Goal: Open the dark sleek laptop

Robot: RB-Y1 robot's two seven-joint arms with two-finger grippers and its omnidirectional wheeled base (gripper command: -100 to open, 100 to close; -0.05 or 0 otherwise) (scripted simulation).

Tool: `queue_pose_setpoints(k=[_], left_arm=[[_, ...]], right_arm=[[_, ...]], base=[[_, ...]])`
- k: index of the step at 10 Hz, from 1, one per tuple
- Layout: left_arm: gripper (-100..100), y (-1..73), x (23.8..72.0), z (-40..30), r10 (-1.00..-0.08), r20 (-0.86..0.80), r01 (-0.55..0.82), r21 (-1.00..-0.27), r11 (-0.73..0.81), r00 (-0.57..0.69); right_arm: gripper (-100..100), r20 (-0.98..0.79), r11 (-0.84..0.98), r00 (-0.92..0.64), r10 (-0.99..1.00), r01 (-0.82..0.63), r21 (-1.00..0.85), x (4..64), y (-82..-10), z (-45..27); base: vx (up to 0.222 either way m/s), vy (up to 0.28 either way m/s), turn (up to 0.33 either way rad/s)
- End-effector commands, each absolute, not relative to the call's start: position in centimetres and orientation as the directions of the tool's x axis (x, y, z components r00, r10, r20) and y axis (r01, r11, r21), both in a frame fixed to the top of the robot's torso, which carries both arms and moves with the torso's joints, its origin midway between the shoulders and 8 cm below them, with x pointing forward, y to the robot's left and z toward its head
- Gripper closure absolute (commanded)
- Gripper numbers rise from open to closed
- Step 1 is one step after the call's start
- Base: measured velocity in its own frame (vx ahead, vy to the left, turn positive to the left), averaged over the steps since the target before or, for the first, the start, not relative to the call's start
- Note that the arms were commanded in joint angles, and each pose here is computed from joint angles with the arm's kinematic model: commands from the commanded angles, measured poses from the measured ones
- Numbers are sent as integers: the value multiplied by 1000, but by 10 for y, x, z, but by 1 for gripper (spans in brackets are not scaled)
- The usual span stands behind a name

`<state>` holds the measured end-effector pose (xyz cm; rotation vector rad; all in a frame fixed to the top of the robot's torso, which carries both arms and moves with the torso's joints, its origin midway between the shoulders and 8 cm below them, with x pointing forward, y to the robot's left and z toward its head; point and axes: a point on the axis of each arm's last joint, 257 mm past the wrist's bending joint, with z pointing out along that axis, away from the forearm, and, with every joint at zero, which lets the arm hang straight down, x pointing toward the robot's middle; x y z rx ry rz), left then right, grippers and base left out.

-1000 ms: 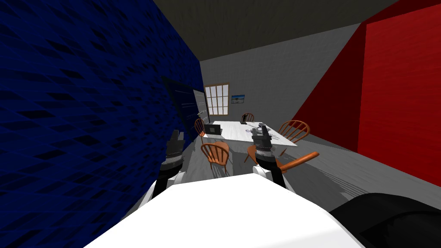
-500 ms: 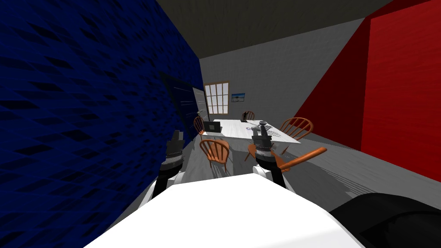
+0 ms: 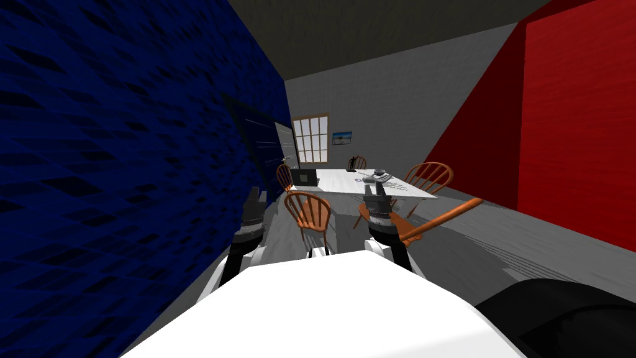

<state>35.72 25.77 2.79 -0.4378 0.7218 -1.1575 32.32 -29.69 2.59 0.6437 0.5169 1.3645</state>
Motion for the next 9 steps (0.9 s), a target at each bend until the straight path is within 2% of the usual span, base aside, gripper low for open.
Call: queue_pose_setpoints(k=[1,9], left_arm=[[-100,264,375,15,-915,-337,641,-657,397,222],[-100,300,424,-10,-861,-437,560,-657,504,262]], right_arm=[[0,30,84,143,989,-721,688,323,-297,26],[0,30,84,143,989,-721,688,323,-297,26]], base=[[16,109,-124],[4,93,-111]])
